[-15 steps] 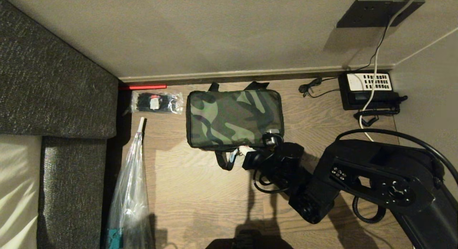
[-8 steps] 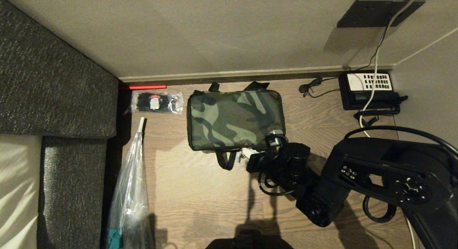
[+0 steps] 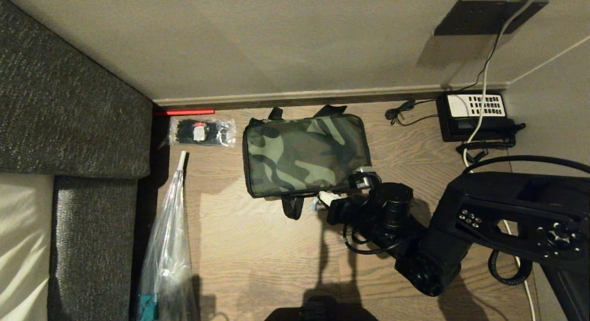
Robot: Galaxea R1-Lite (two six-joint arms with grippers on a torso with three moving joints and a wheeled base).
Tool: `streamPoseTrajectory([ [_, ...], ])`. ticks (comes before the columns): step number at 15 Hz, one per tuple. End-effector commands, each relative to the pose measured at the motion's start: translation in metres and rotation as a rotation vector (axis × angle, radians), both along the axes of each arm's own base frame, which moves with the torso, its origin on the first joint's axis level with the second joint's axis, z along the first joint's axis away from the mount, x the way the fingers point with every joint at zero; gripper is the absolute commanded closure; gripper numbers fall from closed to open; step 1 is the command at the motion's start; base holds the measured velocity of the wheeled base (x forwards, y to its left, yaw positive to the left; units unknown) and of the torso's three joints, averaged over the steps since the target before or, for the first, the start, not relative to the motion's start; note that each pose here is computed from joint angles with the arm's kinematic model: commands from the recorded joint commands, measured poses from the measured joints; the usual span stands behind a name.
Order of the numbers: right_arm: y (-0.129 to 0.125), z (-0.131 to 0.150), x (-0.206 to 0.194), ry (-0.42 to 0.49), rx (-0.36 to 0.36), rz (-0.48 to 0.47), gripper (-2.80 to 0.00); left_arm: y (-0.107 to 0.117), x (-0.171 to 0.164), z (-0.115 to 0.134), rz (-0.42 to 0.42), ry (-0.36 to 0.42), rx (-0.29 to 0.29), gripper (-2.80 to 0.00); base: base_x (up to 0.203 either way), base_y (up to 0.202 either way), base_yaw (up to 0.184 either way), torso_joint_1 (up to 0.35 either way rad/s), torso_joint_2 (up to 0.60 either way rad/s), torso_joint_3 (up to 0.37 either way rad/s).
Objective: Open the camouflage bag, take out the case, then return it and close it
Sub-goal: Open the top of the storage box
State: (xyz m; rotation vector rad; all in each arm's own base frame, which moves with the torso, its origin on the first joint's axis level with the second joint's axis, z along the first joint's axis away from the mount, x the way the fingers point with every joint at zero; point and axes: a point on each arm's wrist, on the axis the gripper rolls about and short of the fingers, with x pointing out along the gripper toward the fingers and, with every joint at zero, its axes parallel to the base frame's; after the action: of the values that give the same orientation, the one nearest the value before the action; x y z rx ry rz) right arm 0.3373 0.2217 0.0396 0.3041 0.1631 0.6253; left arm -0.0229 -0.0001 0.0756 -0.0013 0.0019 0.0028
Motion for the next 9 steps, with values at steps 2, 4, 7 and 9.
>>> streamPoseTrajectory([
  [2, -0.0045, 0.0056, -0.003, -0.013, -0.005, -0.002, 0.0, 0.0, -0.0001, -0.0001, 0.0, -0.002, 0.0, 0.0, 0.0, 0.0, 0.0, 0.0, 0.0, 0.0],
  [4, -0.0058, 0.0019, -0.0025, -0.024, -0.04, -0.005, 0.0, 0.0, 0.0, -0.0004, 0.0, -0.001, 0.0, 0.0, 0.0, 0.0, 0.0, 0.0, 0.0, 0.0],
  [7, -0.0053, 0.0033, -0.003, -0.029, -0.044, -0.001, 0.0, 0.0, -0.0001, -0.0001, 0.0, -0.002, 0.0, 0.0, 0.0, 0.0, 0.0, 0.0, 0.0, 0.0],
  [9, -0.0049, -0.0006, -0.0023, -0.02, -0.05, -0.003, -2.8, 0.0, -0.0001, -0.0001, 0.0, -0.002, 0.0, 0.0, 0.0, 0.0, 0.0, 0.0, 0.0, 0.0],
])
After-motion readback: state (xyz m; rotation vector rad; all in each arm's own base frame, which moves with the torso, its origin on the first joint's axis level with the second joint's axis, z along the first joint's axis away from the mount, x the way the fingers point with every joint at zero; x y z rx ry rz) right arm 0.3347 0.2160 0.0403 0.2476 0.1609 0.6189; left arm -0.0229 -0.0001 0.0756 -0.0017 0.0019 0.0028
